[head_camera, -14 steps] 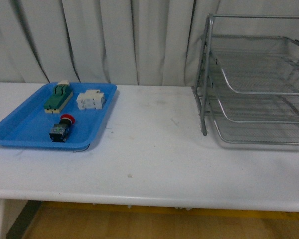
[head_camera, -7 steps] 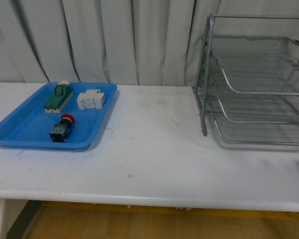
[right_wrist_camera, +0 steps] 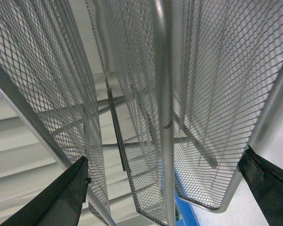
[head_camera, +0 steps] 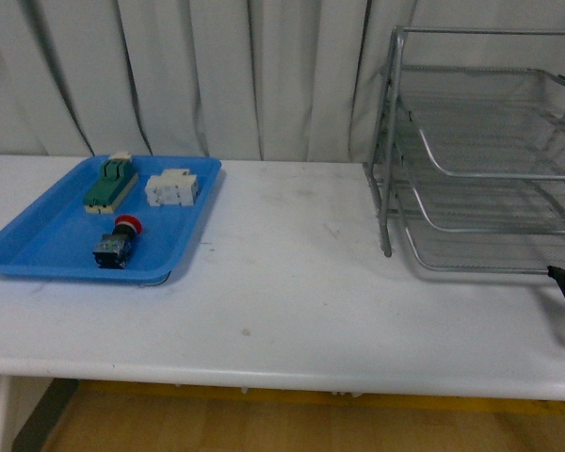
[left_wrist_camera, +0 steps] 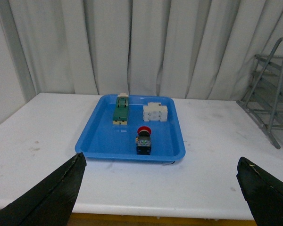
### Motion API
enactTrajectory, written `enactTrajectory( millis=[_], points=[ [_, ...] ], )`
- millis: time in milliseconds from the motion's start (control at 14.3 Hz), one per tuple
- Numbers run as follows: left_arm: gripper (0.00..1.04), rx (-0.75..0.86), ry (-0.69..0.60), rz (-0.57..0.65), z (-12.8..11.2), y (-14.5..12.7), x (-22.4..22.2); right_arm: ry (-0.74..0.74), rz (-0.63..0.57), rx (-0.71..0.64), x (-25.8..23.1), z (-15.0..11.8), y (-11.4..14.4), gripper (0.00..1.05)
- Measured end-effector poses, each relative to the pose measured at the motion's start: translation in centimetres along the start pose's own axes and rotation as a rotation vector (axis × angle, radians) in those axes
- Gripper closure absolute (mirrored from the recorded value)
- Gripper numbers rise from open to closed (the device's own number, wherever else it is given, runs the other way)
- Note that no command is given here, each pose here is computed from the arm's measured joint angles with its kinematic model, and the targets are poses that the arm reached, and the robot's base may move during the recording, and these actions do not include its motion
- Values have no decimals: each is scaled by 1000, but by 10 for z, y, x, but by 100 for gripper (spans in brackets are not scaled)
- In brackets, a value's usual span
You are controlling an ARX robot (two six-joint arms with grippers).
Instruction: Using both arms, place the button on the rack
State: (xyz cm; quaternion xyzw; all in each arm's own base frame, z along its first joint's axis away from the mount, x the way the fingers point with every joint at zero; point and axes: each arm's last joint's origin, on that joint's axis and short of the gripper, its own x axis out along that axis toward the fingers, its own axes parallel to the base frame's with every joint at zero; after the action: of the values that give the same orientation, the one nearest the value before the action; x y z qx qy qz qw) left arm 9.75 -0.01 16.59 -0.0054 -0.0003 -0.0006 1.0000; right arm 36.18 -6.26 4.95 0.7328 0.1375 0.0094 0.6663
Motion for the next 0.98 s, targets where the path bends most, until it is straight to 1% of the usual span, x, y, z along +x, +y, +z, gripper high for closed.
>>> enactTrajectory(
  millis=[349,418,558,767,836,906,976],
  points=[
    [7,0,0,0,0,0,0,12,7,-54,10,3,-2,6],
    [7,0,0,0,0,0,0,19,18,-73,13,3,0,10],
    [7,0,0,0,0,0,0,26,46,-126,18,4,7,29],
    [7,0,0,0,0,0,0,35,57,-164,21,6,9,52],
    [7,0,0,0,0,0,0,26,43,-184,20,11,4,85],
    [7,0,0,0,0,0,0,23,29,-154,17,15,-1,101],
    [7,0,0,0,0,0,0,23,22,-148,13,14,-4,101]
  ],
)
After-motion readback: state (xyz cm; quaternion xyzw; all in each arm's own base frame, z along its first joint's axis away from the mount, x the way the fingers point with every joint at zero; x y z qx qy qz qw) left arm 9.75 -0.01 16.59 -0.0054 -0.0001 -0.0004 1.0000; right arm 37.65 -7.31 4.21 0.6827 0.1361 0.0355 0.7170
